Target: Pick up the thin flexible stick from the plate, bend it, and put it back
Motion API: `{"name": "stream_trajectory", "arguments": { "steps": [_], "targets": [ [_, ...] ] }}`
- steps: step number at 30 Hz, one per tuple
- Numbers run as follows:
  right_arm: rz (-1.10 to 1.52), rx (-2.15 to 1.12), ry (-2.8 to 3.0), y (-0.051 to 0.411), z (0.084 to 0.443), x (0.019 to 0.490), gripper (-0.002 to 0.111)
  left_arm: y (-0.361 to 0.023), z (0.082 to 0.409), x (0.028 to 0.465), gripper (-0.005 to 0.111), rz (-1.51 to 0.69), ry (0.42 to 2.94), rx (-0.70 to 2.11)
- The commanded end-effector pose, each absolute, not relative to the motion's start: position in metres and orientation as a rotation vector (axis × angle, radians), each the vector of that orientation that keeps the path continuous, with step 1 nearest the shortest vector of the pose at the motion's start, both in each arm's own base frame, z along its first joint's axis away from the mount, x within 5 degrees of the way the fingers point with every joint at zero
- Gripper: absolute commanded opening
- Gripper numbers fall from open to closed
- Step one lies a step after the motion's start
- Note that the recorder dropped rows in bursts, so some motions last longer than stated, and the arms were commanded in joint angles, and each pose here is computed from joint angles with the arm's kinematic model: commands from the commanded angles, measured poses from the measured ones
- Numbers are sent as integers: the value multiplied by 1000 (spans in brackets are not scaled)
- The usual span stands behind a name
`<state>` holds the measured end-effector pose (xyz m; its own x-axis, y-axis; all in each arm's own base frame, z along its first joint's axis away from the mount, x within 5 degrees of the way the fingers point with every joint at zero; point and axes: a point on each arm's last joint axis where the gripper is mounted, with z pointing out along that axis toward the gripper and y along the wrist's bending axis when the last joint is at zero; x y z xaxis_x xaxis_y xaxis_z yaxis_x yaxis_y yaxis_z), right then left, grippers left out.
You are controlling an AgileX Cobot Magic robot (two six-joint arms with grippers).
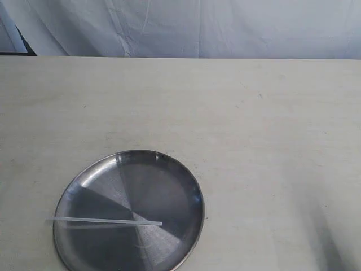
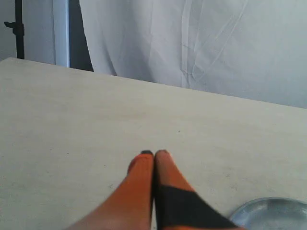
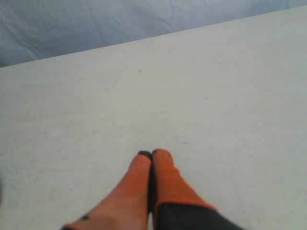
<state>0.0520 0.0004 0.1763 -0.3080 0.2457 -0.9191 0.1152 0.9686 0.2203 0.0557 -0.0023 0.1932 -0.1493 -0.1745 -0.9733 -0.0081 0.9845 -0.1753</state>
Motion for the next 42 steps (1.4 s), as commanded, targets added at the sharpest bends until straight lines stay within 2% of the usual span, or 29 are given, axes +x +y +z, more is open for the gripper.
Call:
{"name": "stream_trajectory", "arguments": {
  "steps": [1, 3, 5, 8, 12, 15, 17, 25, 28, 32, 37, 42],
  "targets": [
    [121, 261, 1869, 0, 177, 52, 0, -3, 192, 55, 0, -150, 1716, -138],
    [122, 261, 1873, 0, 177, 52, 0, -2, 193, 56, 0, -149, 1706, -138],
    [122, 261, 1873, 0, 177, 52, 0, -2, 202, 56, 0, -254, 1600, -239],
    [122, 261, 1873, 0, 177, 52, 0, 4, 219, 55, 0, -485, 1351, -491],
    [122, 261, 1873, 0, 177, 52, 0, 26, 234, 47, 0, -643, 983, -807],
    [122, 261, 1873, 0, 177, 52, 0, 30, 233, 47, 0, -884, 857, -1042],
    [122, 261, 1873, 0, 177, 52, 0, 29, 233, 47, 0, -930, 860, -1070],
    [123, 263, 1871, 0, 177, 52, 0, 3, 222, 55, 0, -1076, 1172, -1002],
    [123, 263, 1869, 0, 177, 52, 0, -6, 228, 55, 0, -1103, 1278, -944],
    [123, 263, 1869, 0, 177, 52, 0, -15, 259, 58, 0, -961, 1465, -717],
    [123, 263, 1869, 0, 177, 52, 0, -30, 311, 78, 0, -688, 1802, -252],
    [123, 263, 1869, 0, 177, 52, 0, -32, 331, 112, 0, -484, 2248, 53]
  ]
}}
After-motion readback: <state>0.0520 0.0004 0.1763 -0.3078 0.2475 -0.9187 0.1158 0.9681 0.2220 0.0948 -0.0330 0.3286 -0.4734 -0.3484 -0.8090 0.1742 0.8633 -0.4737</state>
